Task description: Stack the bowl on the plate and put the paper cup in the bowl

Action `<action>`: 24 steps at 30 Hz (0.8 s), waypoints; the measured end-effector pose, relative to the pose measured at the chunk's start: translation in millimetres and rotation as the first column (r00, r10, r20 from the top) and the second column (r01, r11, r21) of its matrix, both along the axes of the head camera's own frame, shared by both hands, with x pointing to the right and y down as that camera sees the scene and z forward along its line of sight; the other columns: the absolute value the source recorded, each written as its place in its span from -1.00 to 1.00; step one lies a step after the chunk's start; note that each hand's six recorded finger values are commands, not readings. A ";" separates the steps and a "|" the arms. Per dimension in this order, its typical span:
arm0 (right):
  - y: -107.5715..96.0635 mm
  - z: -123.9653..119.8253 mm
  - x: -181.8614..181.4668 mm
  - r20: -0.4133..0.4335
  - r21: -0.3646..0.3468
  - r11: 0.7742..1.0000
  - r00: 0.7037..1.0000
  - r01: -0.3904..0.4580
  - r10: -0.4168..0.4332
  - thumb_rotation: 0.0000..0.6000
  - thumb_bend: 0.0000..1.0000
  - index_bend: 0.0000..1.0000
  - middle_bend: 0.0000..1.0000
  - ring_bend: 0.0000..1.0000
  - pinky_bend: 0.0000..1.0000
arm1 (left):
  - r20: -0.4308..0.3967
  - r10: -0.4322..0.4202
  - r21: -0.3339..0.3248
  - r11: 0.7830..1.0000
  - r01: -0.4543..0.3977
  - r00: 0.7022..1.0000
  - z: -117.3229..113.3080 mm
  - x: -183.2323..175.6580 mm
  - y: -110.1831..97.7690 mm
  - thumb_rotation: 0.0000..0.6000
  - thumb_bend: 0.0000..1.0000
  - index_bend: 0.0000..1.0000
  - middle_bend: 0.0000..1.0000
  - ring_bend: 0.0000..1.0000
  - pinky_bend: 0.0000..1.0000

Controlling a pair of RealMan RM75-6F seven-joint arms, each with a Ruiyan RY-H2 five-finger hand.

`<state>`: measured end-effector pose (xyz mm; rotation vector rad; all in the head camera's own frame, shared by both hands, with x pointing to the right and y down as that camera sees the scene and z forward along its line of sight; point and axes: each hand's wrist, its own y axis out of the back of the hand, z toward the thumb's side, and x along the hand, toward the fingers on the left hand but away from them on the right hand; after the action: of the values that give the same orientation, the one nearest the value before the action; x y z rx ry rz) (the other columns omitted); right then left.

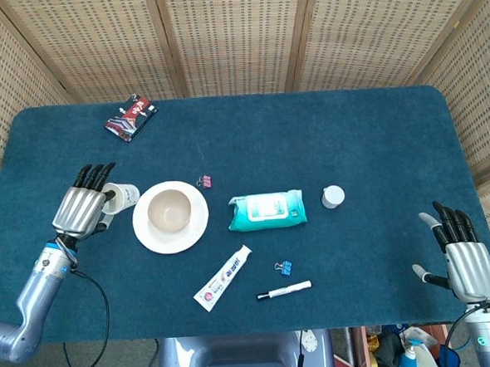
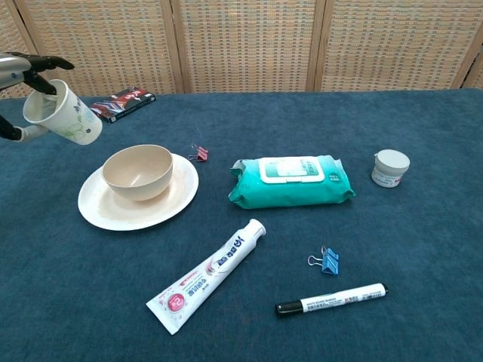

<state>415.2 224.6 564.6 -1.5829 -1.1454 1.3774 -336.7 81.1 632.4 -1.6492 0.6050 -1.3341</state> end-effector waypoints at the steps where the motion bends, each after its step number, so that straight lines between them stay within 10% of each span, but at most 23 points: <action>1: 0.0 -0.4 0.5 0.002 0.001 1.000 1.000 -0.002 0.002 1.00 -0.73 -0.75 -1.00 -1.00 -1.00 | -0.007 0.012 -0.001 1.000 -0.012 1.000 -0.4 7.0 1.1 1.00 -0.18 0.24 -0.96 -1.00 -1.00; 24: -1.7 -4.1 6.1 0.018 0.012 1.000 1.000 -0.021 0.021 1.00 -0.73 -0.75 -1.00 -1.00 -1.00 | 0.010 0.057 -0.121 0.991 -0.056 0.998 23.5 68.4 11.6 1.00 -0.18 0.24 -0.96 -1.00 -1.00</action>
<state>421.3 222.9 560.5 -1.5812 -1.1823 1.3696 -268.3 92.7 655.9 -1.7405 0.4737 -1.3625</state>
